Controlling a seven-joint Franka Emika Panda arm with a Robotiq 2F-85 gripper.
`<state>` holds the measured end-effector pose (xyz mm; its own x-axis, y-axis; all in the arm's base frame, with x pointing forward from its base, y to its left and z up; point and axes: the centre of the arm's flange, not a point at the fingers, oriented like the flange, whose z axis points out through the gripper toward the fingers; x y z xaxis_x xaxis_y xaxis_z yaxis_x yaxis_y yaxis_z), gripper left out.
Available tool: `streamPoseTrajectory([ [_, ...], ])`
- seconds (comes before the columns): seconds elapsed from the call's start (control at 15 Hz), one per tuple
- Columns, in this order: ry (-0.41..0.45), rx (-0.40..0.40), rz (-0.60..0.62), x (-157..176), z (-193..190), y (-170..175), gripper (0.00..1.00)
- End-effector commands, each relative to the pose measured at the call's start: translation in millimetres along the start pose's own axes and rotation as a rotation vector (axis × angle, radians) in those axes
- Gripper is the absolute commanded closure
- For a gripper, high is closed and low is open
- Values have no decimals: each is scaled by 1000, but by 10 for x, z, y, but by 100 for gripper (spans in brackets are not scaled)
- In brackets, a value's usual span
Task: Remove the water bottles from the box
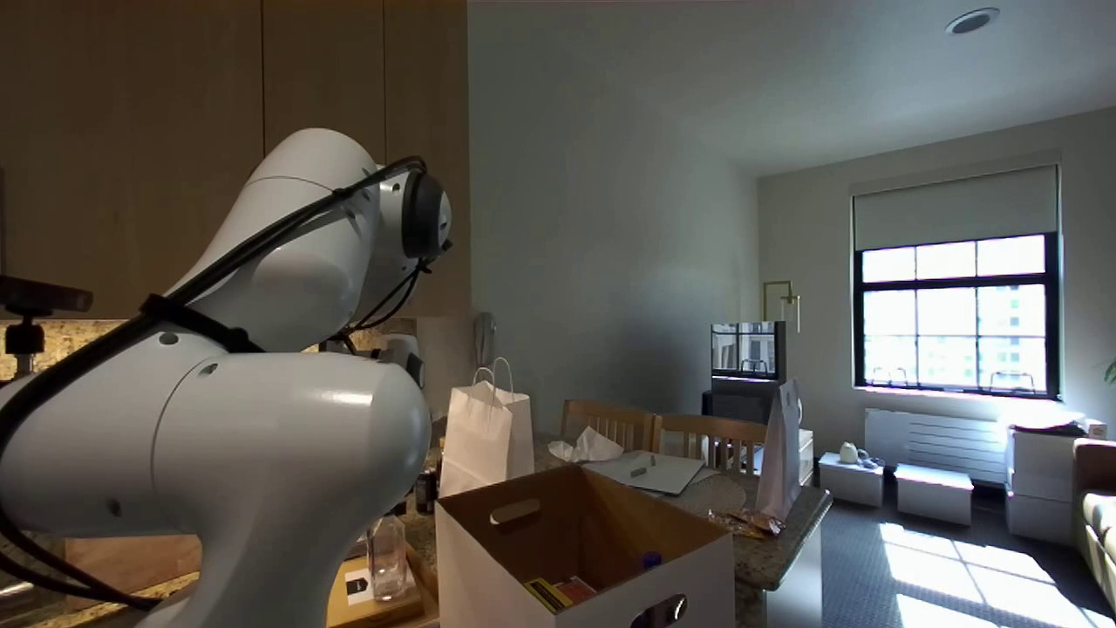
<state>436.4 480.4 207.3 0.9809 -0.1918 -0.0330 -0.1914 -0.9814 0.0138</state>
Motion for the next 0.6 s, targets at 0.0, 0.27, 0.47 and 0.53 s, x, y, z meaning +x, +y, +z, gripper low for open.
streamPoseTrajectory([
  [0.0, -16, 12, 11, -35, -129, -1, 1],
  [0.27, -42, 70, 3, -166, -666, 183, 0],
  [0.47, -51, 39, 30, -226, -1149, 494, 0],
  [0.53, -28, -8, 36, -199, -1269, 633, 0],
])
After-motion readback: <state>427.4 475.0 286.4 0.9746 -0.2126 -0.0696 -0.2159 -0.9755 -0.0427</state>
